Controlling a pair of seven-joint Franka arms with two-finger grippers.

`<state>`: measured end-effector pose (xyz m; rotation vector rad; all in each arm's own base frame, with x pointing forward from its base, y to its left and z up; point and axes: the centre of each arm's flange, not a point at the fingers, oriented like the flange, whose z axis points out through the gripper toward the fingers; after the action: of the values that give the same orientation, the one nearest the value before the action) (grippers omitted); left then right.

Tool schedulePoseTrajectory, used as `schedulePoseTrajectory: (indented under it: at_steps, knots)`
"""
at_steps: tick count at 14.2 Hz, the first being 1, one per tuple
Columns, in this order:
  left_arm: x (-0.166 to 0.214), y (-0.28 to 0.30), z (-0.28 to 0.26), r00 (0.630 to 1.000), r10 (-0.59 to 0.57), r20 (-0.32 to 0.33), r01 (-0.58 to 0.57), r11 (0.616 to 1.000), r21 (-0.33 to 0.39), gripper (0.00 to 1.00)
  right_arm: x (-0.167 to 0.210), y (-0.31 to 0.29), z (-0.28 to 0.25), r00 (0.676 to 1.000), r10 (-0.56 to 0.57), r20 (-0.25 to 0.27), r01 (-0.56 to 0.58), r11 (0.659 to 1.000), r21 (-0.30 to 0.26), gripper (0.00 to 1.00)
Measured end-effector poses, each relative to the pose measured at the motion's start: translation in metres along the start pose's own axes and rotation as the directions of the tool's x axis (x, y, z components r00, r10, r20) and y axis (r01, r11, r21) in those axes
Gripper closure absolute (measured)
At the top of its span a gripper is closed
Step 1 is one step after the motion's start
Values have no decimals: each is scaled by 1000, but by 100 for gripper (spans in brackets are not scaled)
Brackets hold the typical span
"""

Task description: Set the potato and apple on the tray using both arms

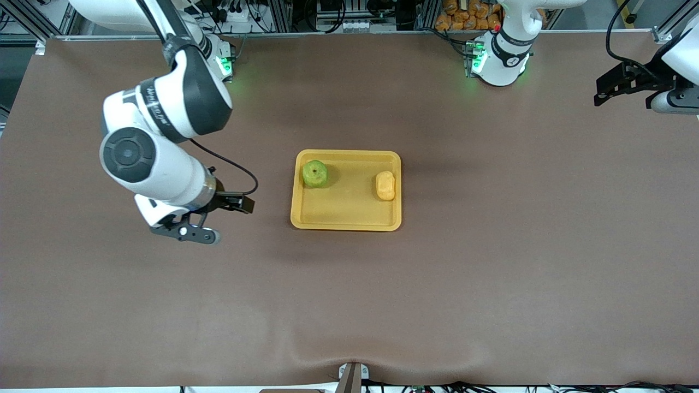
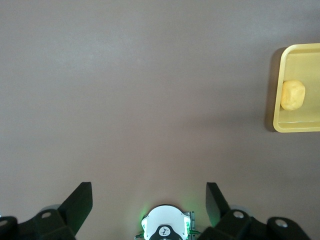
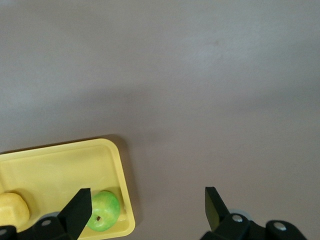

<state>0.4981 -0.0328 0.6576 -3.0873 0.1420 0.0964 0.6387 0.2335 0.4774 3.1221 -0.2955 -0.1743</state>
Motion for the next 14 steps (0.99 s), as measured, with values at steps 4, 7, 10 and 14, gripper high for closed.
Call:
schedulePoseTrajectory:
  at_steps: [4, 7, 10, 14]
  knots:
    - [-3, 0, -1, 1000, 0, 8, 0, 1000, 0, 0, 19, 45, -22, 998, -50, -28, 51, 999, 19, 0]
    - [-6, 0, -4, 1000, 0, 4, 0, 1000, 0, 0, 30, 85, -38, 996, -80, -43, 81, 996, 28, 0]
    - [-7, 0, -5, 1000, -1, 4, 1, 1000, 0, 0, 37, 113, -47, 993, -106, -55, 107, 994, 16, 0]
    - [-10, -1, -6, 1000, -20, 9, 20, 1000, 0, 0, 48, 156, -55, 985, -157, -68, 158, 987, 9, 0]
